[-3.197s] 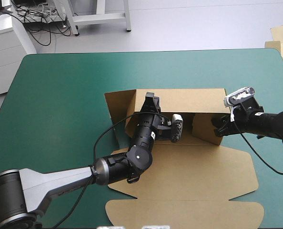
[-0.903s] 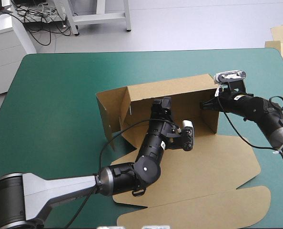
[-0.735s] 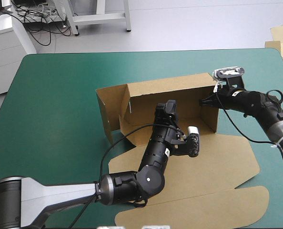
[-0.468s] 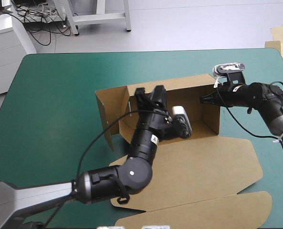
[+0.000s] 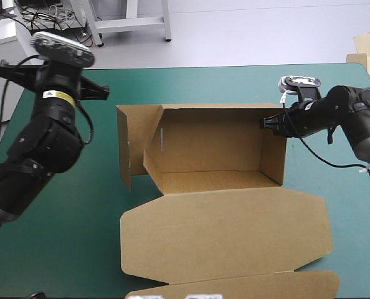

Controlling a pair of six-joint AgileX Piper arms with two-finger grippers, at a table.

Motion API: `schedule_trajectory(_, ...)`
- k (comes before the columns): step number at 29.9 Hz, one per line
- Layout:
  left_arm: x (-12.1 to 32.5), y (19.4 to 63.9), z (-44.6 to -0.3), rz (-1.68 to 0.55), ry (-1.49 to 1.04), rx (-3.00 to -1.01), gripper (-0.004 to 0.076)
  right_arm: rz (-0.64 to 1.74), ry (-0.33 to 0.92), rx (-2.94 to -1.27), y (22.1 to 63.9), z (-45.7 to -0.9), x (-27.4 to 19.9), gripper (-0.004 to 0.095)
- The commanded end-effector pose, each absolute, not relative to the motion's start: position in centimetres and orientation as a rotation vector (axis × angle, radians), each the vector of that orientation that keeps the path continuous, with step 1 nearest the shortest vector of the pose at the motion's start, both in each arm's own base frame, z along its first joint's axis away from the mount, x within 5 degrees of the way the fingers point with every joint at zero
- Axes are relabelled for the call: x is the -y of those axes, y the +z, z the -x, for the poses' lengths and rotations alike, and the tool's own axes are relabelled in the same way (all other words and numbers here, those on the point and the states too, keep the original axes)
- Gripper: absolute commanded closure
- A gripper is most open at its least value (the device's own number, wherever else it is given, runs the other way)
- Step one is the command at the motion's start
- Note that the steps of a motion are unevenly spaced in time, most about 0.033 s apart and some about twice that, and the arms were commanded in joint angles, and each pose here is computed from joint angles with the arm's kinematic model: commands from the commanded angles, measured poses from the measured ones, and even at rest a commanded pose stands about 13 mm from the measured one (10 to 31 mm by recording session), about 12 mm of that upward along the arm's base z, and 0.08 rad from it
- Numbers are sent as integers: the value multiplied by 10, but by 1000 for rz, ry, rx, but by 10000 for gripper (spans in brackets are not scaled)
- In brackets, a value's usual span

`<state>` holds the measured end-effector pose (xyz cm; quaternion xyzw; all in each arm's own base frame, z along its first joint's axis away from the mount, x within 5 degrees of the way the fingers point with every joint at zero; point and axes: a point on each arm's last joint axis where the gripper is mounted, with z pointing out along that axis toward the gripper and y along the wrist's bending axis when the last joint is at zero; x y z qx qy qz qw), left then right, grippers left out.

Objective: Fold the box

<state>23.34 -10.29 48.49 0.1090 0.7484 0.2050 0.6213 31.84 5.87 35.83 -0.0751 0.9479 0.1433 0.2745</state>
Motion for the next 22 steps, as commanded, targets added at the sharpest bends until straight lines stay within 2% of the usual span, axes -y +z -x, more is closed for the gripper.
schedule_trajectory(1,66,491,-237,-143,421,-1800,728,192,444,-2521,363,-324,-68,906)
schedule_trajectory(9,21,464,-257,-79,210,-2060,728,270,419,-2607,314,-356,-97,904)
schedule_trajectory(14,4,457,-260,-64,208,-2120,728,344,298,-2568,300,-366,-111,885)
schedule_trajectory(16,0,454,-261,-51,219,-2142,728,328,216,-2542,301,-368,-112,818)
schedule_trajectory(19,-2,452,-261,-57,234,-2164,728,342,129,-2515,309,-369,-116,665)
schedule_trajectory(22,-2,451,-261,-68,231,-2169,728,355,124,-2484,321,-370,-120,503)
